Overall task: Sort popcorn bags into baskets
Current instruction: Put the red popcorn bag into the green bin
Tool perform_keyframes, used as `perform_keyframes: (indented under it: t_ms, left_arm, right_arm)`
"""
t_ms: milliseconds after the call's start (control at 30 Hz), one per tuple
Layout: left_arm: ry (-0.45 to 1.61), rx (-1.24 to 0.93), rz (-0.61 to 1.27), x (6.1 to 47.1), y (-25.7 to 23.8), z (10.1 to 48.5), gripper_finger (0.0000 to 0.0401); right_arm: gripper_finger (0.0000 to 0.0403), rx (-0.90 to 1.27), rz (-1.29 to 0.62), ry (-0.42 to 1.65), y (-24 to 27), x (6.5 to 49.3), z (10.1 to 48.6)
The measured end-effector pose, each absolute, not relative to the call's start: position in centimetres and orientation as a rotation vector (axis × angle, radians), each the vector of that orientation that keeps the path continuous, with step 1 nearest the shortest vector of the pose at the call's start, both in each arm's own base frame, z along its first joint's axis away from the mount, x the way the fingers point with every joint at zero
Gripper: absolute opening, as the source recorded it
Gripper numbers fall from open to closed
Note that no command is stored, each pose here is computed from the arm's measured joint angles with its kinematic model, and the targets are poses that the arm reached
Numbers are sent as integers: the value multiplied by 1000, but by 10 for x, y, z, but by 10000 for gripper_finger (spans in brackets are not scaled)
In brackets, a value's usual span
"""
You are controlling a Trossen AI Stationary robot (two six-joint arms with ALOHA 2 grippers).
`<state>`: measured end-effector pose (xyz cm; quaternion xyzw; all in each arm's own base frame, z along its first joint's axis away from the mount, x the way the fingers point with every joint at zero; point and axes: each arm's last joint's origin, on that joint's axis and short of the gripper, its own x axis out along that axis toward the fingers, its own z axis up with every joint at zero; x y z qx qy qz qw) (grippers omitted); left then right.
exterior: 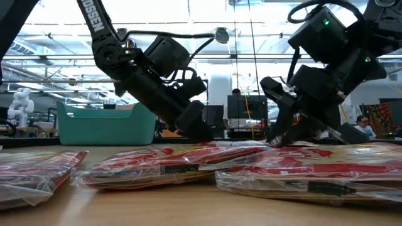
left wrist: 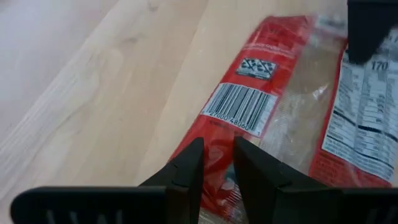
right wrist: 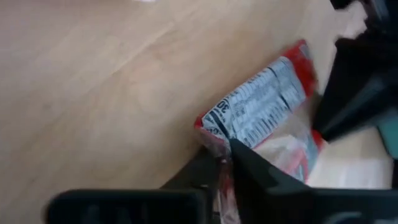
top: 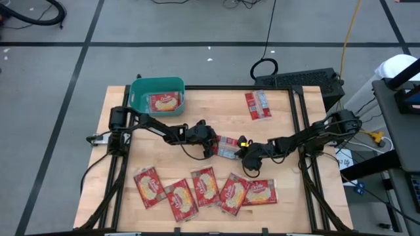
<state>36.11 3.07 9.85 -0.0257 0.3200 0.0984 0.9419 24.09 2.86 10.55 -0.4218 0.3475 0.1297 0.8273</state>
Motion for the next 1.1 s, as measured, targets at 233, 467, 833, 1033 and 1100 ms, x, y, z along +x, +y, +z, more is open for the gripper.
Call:
perform_keyframes:
  t_ms: [233,467,833,1033,1100]
  left_arm:
    - [606,39,224,339,27,174,90]
    - [506,141,145,318,2,225,121]
    - [441,194,166,337,-28,204,262]
    - [435,172,89,352,-25,179,277]
    - [439,168,102,355,-21,172,266]
  right_arm:
    - [13,-752,172,649,27,238,131]
    - [3,-479,8,541,11,233,161]
    - [1,-137,169,432,-12,228,177]
    - [0,-99,153,419,-15,229,178]
    - [0,-102,152,407,-15,229,179]
